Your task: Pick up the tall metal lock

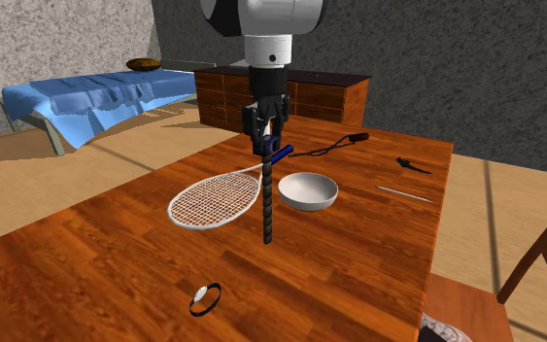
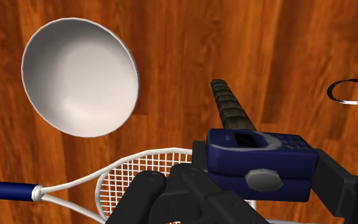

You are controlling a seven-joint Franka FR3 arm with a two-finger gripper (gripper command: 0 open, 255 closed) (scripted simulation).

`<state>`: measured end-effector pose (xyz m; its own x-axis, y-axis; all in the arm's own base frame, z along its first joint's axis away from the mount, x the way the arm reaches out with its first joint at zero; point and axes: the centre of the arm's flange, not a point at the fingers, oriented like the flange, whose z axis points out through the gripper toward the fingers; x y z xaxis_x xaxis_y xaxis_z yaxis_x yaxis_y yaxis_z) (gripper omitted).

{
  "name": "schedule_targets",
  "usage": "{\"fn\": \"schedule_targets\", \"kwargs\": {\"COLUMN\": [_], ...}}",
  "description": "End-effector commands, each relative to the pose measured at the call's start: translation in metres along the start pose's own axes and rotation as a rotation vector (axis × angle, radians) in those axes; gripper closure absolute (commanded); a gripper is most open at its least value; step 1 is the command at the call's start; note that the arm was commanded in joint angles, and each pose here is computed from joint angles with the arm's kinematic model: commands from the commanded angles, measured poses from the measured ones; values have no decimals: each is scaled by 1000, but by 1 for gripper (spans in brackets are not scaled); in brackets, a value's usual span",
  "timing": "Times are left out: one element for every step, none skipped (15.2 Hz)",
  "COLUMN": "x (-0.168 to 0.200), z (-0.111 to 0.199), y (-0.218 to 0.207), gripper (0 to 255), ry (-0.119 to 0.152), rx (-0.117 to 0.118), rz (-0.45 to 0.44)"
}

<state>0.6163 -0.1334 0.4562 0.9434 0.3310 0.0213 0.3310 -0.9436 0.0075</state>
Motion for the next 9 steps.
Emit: {"fn": "schedule_targets", "kwargs": {"x": [0, 0, 0, 0, 0, 0, 0, 0, 0], "z": [1, 1, 1, 1, 1, 1, -4, -9, -15], "y": [0, 0, 0, 0, 0, 0, 0, 0, 0], "gripper": [255, 255, 255, 255, 255, 255, 255, 255, 255], "ry": [-2, -2, -2, -2, -2, -2, -2, -2, -2], "rx": [1, 1, 1, 1, 1, 1, 1, 1, 1], "rz": [0, 0, 0, 0, 0, 0, 0, 0, 0]}}
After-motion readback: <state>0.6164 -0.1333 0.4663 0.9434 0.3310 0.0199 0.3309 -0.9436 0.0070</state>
